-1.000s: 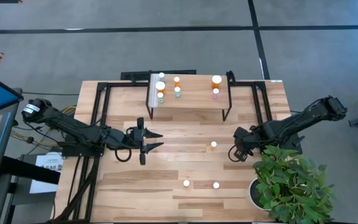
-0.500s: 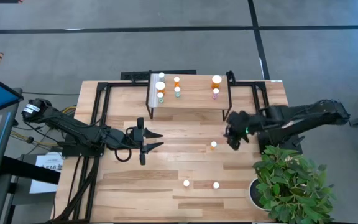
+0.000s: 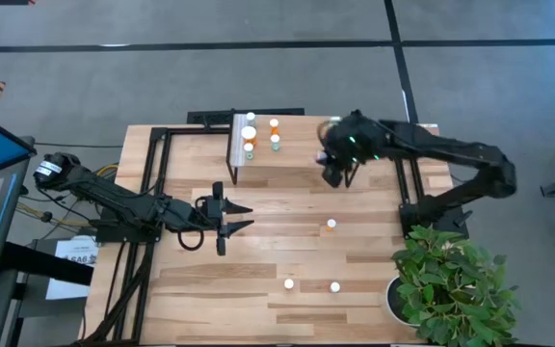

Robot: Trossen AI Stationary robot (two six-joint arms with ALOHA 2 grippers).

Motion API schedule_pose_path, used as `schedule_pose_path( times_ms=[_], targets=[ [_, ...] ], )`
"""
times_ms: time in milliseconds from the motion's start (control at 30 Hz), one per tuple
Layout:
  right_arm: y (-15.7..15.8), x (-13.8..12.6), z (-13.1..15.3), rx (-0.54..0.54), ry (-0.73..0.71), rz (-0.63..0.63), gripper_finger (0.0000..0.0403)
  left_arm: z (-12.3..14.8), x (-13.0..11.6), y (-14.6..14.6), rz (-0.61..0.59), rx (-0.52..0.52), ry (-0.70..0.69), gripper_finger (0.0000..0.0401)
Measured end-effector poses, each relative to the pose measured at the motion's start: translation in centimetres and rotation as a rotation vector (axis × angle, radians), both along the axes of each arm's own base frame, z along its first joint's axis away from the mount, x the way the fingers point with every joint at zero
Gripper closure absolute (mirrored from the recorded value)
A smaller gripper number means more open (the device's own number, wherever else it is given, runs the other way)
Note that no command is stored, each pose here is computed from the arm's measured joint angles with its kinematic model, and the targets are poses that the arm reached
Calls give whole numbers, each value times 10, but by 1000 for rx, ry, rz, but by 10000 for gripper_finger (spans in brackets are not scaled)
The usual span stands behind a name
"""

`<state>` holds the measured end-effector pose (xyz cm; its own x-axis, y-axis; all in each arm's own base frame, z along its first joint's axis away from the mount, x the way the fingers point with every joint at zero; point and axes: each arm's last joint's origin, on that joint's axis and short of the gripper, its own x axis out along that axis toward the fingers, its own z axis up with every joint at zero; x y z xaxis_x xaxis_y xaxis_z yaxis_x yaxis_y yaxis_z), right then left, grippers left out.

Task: Pick and place medicine bottles onto shelf by color
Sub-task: Put the top pink pill bottle on the shelf

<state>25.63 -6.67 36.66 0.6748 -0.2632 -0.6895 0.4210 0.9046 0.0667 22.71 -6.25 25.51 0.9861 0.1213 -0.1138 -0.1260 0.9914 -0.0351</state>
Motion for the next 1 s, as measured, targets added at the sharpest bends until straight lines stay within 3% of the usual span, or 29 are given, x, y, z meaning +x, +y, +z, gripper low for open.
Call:
schedule_pose_path(
  times_ms=[267,533,1000],
  targets=[
    [-68,35,4,3,134,-33,263,-1,0,0,0,3,8,274],
    [-129,47,-11,92,182,-74,265,-4,0,0,-9,11,36,273],
    [-161,60,-47,147,265,-84,259,-5,-1,0,-9,24,55,273]
  ],
)
